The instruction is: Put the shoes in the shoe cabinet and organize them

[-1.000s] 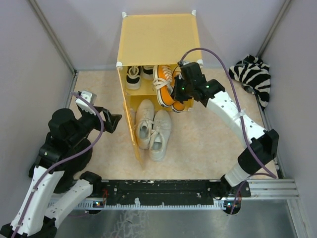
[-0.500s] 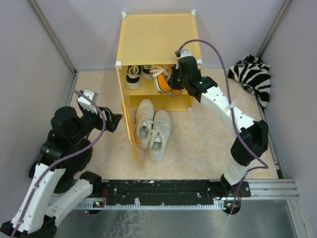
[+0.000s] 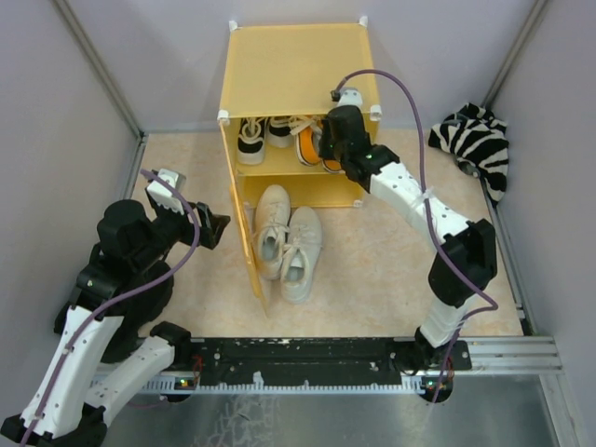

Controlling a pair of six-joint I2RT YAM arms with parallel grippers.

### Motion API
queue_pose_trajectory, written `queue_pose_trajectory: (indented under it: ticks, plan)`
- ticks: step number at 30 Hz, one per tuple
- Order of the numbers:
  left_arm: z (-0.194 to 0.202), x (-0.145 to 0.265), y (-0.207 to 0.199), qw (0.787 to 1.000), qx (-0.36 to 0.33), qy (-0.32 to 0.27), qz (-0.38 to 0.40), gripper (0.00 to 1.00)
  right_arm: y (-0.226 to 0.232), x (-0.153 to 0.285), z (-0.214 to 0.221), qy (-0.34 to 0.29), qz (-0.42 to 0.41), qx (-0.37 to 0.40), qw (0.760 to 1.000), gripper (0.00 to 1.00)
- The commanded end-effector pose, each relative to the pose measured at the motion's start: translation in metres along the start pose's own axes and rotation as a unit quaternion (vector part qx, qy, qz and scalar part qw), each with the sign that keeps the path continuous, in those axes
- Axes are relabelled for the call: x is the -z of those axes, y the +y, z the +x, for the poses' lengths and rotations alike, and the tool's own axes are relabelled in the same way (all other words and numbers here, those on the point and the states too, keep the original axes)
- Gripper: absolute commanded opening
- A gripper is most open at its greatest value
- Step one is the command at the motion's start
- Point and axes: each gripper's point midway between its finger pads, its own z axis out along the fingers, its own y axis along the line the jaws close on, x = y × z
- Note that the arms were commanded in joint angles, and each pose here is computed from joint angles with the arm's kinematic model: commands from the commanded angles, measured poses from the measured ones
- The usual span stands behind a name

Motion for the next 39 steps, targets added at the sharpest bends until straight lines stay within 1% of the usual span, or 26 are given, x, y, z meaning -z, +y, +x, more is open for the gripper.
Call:
queue_pose_trajectory:
  ticks: [1, 3, 7, 12, 15, 17, 21, 23, 24, 26, 27, 28, 31, 35, 39]
  plan:
    - [-0.01, 0.006, 0.0, 1.0, -0.007, -0.013, -0.003, 0.99, -0.016, -0.021, -0.036, -0.08, 0.029, -0.069, 0.994, 0.27]
    - [-0.011, 0.005, -0.002, 1.0, -0.005, -0.012, 0.001, 0.99, -0.017, -0.015, -0.034, -0.082, 0.031, -0.069, 0.994, 0.34]
    - [-0.013, 0.005, -0.005, 1.0, 0.0, -0.015, 0.01, 0.99, -0.019, -0.006, -0.03, -0.078, 0.029, -0.063, 0.995, 0.43]
    - [-0.011, 0.004, -0.006, 1.0, 0.005, -0.014, 0.011, 0.99, -0.005, 0.007, -0.028, -0.072, -0.009, -0.055, 0.996, 0.45]
    - [-0.009, 0.004, -0.003, 1.0, 0.003, -0.012, 0.004, 0.99, 0.011, 0.033, -0.04, -0.09, -0.044, -0.044, 0.994, 0.45]
    - [-0.01, 0.004, -0.002, 1.0, 0.002, -0.012, 0.001, 0.99, 0.015, 0.047, -0.042, -0.095, -0.043, -0.029, 0.994, 0.46]
    - [-0.011, 0.003, -0.003, 1.0, 0.002, -0.014, 0.003, 0.99, 0.013, 0.07, -0.037, -0.098, -0.013, 0.002, 0.995, 0.5]
    - [-0.009, 0.002, -0.003, 1.0, 0.002, -0.011, 0.004, 0.99, 0.006, 0.078, -0.029, -0.092, -0.003, 0.01, 0.996, 0.54]
    - [-0.008, 0.001, -0.002, 1.0, 0.003, -0.01, 0.004, 0.99, 0.002, 0.081, -0.023, -0.09, 0.0, 0.014, 0.996, 0.59]
    - [-0.007, 0.0, -0.003, 1.0, 0.002, -0.008, 0.005, 0.99, -0.008, 0.084, -0.01, -0.084, 0.011, 0.024, 0.996, 0.65]
    - [-0.006, 0.0, -0.002, 1.0, 0.001, -0.008, 0.004, 0.99, -0.014, 0.085, -0.003, -0.082, 0.019, 0.027, 0.996, 0.7]
    - [-0.006, -0.001, -0.002, 1.0, 0.001, -0.008, 0.003, 0.99, -0.019, 0.087, 0.003, -0.079, 0.026, 0.03, 0.996, 0.71]
    - [-0.005, -0.003, -0.001, 1.0, -0.001, -0.005, 0.001, 0.99, -0.031, 0.088, 0.021, -0.061, 0.043, 0.045, 0.996, 0.72]
    - [-0.003, -0.006, 0.001, 1.0, 0.0, -0.001, -0.002, 0.99, -0.032, 0.081, 0.043, -0.046, 0.028, 0.063, 0.997, 0.72]
    - [0.002, -0.009, 0.001, 1.0, 0.005, 0.004, -0.003, 0.99, -0.028, 0.075, 0.04, -0.078, 0.016, 0.068, 0.994, 0.72]
